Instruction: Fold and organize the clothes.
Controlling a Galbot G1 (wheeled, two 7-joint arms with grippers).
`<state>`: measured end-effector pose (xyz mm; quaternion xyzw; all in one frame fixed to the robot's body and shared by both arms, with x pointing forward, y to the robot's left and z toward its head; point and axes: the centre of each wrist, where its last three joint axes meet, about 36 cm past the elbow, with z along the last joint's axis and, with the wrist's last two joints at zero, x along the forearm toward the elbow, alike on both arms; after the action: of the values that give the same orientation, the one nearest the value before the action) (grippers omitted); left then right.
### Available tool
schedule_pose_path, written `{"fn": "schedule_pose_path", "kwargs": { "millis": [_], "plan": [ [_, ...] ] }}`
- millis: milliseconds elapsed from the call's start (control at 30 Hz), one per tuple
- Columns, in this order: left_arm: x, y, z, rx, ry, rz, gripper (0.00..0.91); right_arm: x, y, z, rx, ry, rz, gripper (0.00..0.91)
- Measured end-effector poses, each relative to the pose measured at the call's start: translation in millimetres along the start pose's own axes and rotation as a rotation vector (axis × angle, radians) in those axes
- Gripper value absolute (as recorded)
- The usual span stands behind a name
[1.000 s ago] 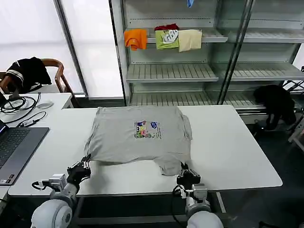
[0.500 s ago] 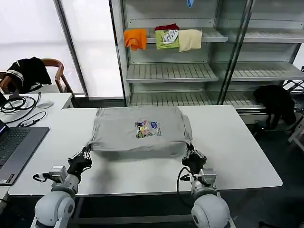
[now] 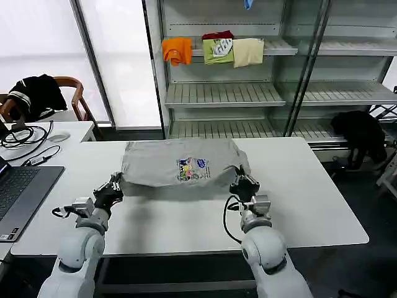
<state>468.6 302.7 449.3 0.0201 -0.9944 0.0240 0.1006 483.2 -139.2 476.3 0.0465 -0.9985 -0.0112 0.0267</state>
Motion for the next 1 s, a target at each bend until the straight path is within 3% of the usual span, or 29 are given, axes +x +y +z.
{"fn": "schedule_pose_path", "kwargs": {
  "millis": [833, 867, 900, 967, 1000],
  "plan": [
    [-70, 8, 11, 0.001, 0.080, -0.038, 0.020, -98, 1, 21, 0.015, 0.098, -0.015, 0.000],
    [-72, 8, 12, 0.000, 0.082, -0.039, 0.202, -100, 1, 22, 0.016, 0.105, -0.015, 0.030],
    [-73, 7, 12, -0.001, 0.084, -0.042, 0.464, -102, 2, 23, 0.017, 0.113, -0.014, 0.907],
    [-76, 7, 12, -0.004, 0.090, -0.047, 0.615, -106, 2, 23, 0.013, 0.122, -0.012, 0.907],
    [-77, 7, 12, -0.005, 0.092, -0.048, 0.796, -109, 2, 24, 0.011, 0.127, -0.011, 0.907]
  ]
}}
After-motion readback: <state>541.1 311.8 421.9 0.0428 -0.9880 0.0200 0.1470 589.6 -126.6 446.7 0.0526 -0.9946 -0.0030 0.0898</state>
